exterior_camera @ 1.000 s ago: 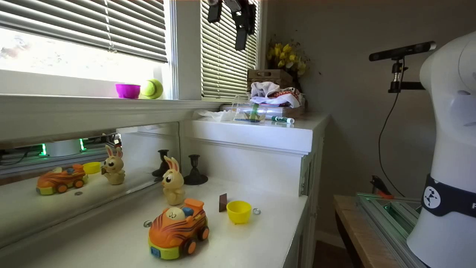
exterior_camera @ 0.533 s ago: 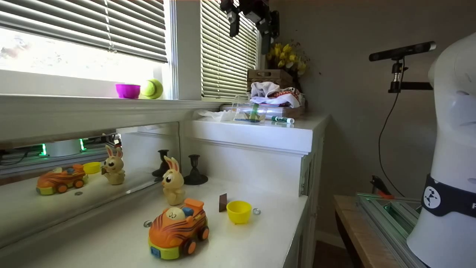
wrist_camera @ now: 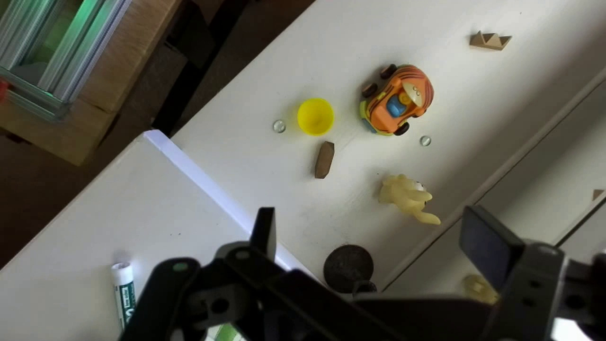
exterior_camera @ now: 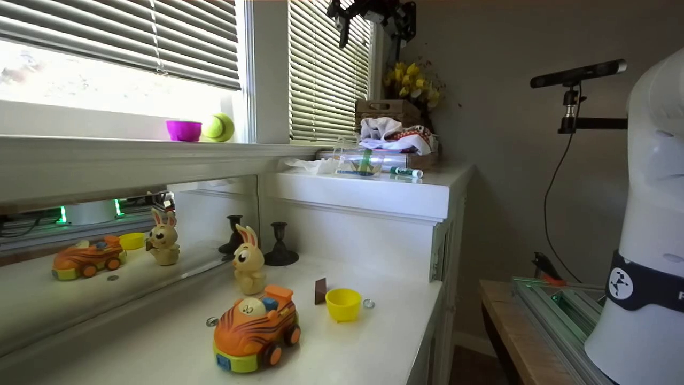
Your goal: Place the clear cup upright.
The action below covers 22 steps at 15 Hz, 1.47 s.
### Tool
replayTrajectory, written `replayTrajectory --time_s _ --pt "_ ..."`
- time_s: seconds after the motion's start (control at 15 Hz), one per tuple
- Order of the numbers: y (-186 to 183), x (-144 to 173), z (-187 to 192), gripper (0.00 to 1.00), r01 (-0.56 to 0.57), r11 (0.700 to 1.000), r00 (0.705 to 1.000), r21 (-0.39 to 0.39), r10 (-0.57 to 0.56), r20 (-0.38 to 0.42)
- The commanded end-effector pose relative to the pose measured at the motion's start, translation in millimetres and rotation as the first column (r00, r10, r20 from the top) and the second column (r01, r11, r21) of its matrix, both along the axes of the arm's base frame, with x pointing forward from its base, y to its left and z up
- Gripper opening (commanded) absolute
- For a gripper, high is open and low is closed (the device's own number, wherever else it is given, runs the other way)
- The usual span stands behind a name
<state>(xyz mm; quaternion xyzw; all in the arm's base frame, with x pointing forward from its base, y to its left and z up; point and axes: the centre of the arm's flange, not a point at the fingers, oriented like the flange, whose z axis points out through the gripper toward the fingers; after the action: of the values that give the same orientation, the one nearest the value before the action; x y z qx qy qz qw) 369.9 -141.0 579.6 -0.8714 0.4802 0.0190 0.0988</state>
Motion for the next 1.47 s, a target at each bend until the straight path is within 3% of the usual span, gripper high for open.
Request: replayTrajectory --time_s 0.0,0.6,0.73,1.0,1.4 --pt "0 0 0 1.00 0.005 1.000 1.000 0.000 -0.005 -0.001" --pt "1 1 0 1.00 0.010 1.000 1.000 -0.001 -0.010 -0.003" --pt "-7 14 -3 1.00 0.094 0.995 0.995 -0.038 -0.093 0.029" --pt "-24 50 6 1.00 0.235 0.968 0.968 -0.085 -0.226 0.107" --pt "-47 95 4 1.00 0.341 0.905 0.937 -0.256 -0.348 0.018"
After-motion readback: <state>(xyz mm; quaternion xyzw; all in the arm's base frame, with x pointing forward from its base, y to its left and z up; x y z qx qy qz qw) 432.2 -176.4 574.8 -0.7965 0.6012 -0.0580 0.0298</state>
